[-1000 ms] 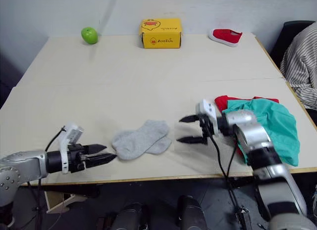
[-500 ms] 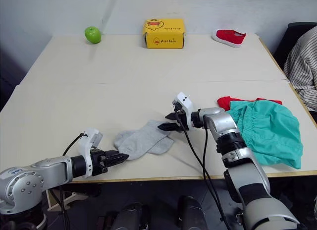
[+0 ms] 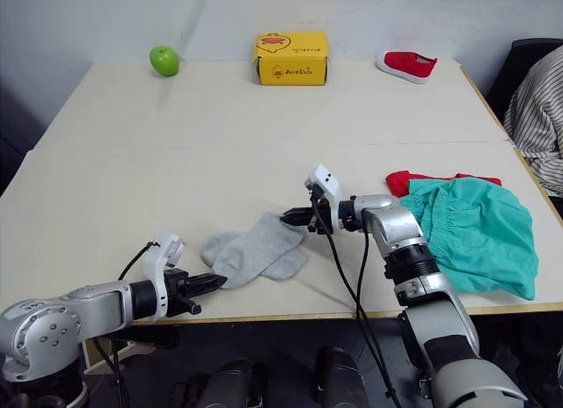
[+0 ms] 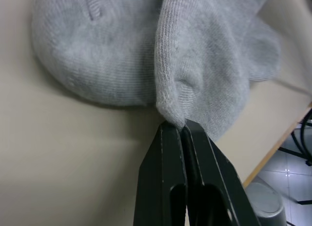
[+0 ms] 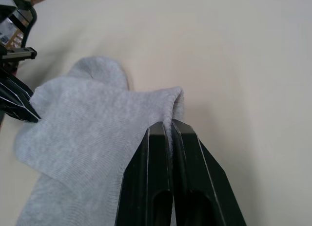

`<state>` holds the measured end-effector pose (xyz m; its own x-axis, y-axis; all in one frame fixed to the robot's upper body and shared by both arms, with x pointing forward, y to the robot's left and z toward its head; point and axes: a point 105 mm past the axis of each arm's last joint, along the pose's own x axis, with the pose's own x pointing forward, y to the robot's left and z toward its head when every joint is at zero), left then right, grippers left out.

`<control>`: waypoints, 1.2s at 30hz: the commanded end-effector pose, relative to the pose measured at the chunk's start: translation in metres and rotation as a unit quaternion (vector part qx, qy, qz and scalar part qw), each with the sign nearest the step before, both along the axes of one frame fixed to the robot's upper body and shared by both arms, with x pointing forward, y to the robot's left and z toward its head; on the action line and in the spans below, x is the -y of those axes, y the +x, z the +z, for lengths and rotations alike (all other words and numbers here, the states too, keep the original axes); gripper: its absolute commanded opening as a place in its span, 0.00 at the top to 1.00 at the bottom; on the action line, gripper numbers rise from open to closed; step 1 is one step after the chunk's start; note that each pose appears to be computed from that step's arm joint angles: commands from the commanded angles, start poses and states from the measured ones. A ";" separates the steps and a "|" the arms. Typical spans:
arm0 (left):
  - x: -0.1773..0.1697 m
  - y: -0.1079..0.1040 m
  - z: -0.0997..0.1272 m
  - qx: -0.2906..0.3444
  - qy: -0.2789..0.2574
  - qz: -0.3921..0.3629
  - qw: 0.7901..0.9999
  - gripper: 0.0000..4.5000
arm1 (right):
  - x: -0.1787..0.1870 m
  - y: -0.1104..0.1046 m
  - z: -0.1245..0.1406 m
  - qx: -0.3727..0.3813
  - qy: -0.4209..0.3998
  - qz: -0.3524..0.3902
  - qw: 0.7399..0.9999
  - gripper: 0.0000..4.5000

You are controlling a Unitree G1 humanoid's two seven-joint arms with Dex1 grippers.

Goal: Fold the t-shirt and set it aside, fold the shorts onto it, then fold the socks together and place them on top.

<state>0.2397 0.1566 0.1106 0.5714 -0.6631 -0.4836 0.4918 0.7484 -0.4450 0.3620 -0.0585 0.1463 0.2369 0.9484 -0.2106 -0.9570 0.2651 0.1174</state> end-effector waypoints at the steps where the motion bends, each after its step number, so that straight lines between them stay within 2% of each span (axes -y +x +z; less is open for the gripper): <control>1: -0.010 -0.003 0.025 0.038 -0.022 -0.026 0.999 1.00 | 0.005 -0.010 0.031 0.049 0.038 0.016 0.998 0.99; 4: -0.019 -0.008 0.043 0.063 -0.036 -0.062 0.995 1.00 | 0.012 -0.021 0.038 0.053 0.046 0.017 0.997 0.99; 7: -0.028 -0.004 0.057 0.095 -0.009 -0.105 0.990 1.00 | 0.017 -0.040 0.037 0.040 0.051 0.010 0.998 0.99; 11: -0.039 0.006 0.055 0.091 0.007 -0.130 0.987 1.00 | 0.013 -0.060 0.027 0.015 0.050 0.001 0.999 0.99; 14: -0.042 0.020 0.054 0.067 -0.005 -0.164 0.984 1.00 | 0.008 -0.072 0.007 0.006 0.042 -0.027 0.999 0.99; 18: -0.046 0.038 0.052 0.035 -0.014 -0.181 0.983 1.00 | 0.007 -0.071 -0.009 0.017 0.029 -0.077 0.996 0.99; 21: -0.051 0.049 0.047 0.021 0.000 -0.186 0.982 1.00 | 0.007 -0.072 -0.014 0.019 0.026 -0.096 0.995 0.99; 27: -0.052 0.057 0.037 0.007 0.008 -0.195 0.981 1.00 | 0.009 -0.068 -0.020 0.023 0.021 -0.117 0.993 0.99; 34: -0.048 0.055 0.028 -0.004 0.010 -0.197 0.980 1.00 | 0.012 -0.066 -0.027 -0.025 0.022 -0.114 0.993 0.99; 35: -0.049 0.054 0.027 -0.004 0.011 -0.195 0.981 0.95 | 0.011 -0.069 -0.027 -0.034 0.030 -0.104 0.994 1.00; 36: -0.049 0.053 0.027 -0.004 0.009 -0.192 0.981 0.90 | 0.009 -0.071 -0.026 -0.048 0.040 -0.096 0.993 0.95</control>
